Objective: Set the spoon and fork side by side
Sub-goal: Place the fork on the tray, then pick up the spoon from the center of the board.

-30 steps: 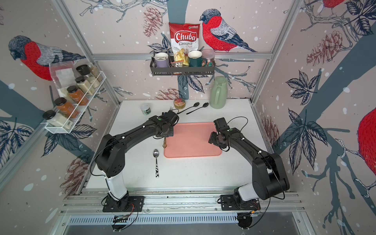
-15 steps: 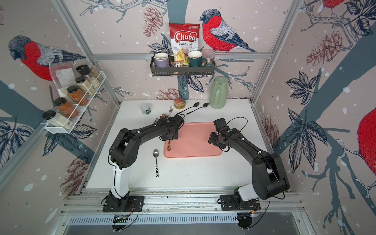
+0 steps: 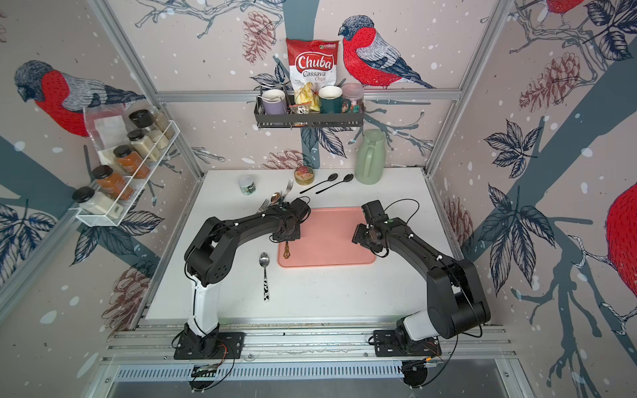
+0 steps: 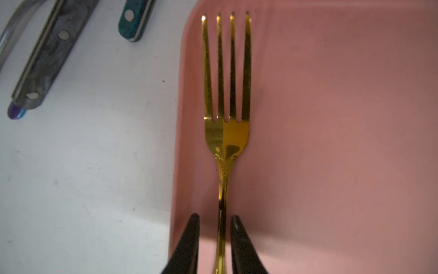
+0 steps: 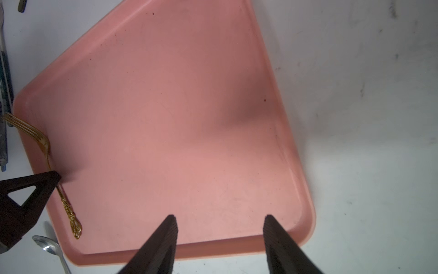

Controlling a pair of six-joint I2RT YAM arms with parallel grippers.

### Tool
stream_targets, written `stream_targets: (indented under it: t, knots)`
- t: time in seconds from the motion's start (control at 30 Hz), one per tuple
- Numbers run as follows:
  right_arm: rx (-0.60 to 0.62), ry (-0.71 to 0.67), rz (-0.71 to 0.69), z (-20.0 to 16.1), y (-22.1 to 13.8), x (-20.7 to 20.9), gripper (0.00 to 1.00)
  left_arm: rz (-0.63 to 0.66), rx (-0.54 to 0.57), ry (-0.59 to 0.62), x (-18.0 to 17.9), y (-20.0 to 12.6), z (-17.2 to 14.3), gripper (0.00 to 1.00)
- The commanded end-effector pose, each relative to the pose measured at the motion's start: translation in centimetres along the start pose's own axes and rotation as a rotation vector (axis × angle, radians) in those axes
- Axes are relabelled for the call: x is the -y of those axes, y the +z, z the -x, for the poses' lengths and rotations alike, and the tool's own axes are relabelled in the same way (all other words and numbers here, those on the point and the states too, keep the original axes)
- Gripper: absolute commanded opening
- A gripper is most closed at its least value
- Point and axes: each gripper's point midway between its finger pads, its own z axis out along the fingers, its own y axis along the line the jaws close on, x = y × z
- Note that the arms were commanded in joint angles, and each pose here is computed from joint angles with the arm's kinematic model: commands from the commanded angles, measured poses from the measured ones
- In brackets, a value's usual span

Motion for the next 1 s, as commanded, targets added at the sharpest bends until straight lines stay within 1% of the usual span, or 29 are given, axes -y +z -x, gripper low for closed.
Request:
stream_targets:
  t: [0.0, 0.07, 0.13, 0.23, 0.3, 0.37, 0.43, 0.47, 0.57, 0.63, 0.67, 0.73, 0.8, 0.97]
  knots:
    - [0.014, 0.003, 0.018, 0.1, -0.5, -0.9, 0.6, 0.015, 0.01, 0.021, -0.6, -1.0, 0.5, 0.32]
    - [0.022, -0.006, 0.018, 0.0, -0.9, -1.7, 0.6, 0.026, 0.037, 0.042, -1.0, -2.2, 1.3, 0.34]
    - [0.029, -0.007, 0.024, -0.3, -1.2, -2.7, 0.59, 0.006, 0.066, 0.048, -1.4, -4.2, 2.1, 0.35]
    - [0.045, -0.055, 0.048, -1.5, -1.7, -5.6, 0.58, -0.023, 0.106, 0.035, -2.5, -7.1, 2.7, 0.36]
    - [0.057, -0.088, 0.057, -2.5, -1.8, -7.8, 0.58, -0.032, 0.126, 0.009, -4.0, -8.6, 2.7, 0.36]
    - [0.048, -0.146, 0.067, -4.4, -1.5, -10.6, 0.59, -0.044, 0.155, -0.045, -6.3, -10.5, 3.0, 0.36]
    - [0.035, -0.197, 0.062, -6.2, -1.1, -13.0, 0.59, -0.033, 0.152, -0.089, -9.2, -10.9, 2.2, 0.37]
    - [0.027, -0.222, 0.066, -7.2, -0.8, -14.4, 0.59, -0.037, 0.17, -0.124, -10.7, -11.8, 2.2, 0.36]
    - [-0.003, -0.311, 0.088, -10.5, 0.4, -18.8, 0.59, -0.003, 0.184, -0.227, -15.9, -12.5, 0.8, 0.37]
    - [-0.027, -0.355, 0.096, -12.8, 1.4, -21.2, 0.59, 0.01, 0.212, -0.32, -18.9, -13.2, -0.4, 0.38]
    - [-0.04, -0.364, 0.099, -13.8, 1.9, -22.2, 0.59, 0.006, 0.231, -0.352, -19.5, -13.6, -1.0, 0.38]
    - [-0.068, -0.377, 0.117, -15.8, 2.6, -23.9, 0.59, -0.044, 0.298, -0.405, -19.9, -14.7, -1.3, 0.39]
    - [-0.083, -0.394, 0.119, -17.4, 3.3, -24.9, 0.6, -0.071, 0.343, -0.435, -20.5, -16.1, -1.4, 0.4]
    - [-0.137, -0.463, 0.076, -21.9, 5.4, -26.6, 0.6, -0.095, 0.381, -0.488, -22.3, -18.0, -1.8, 0.4]
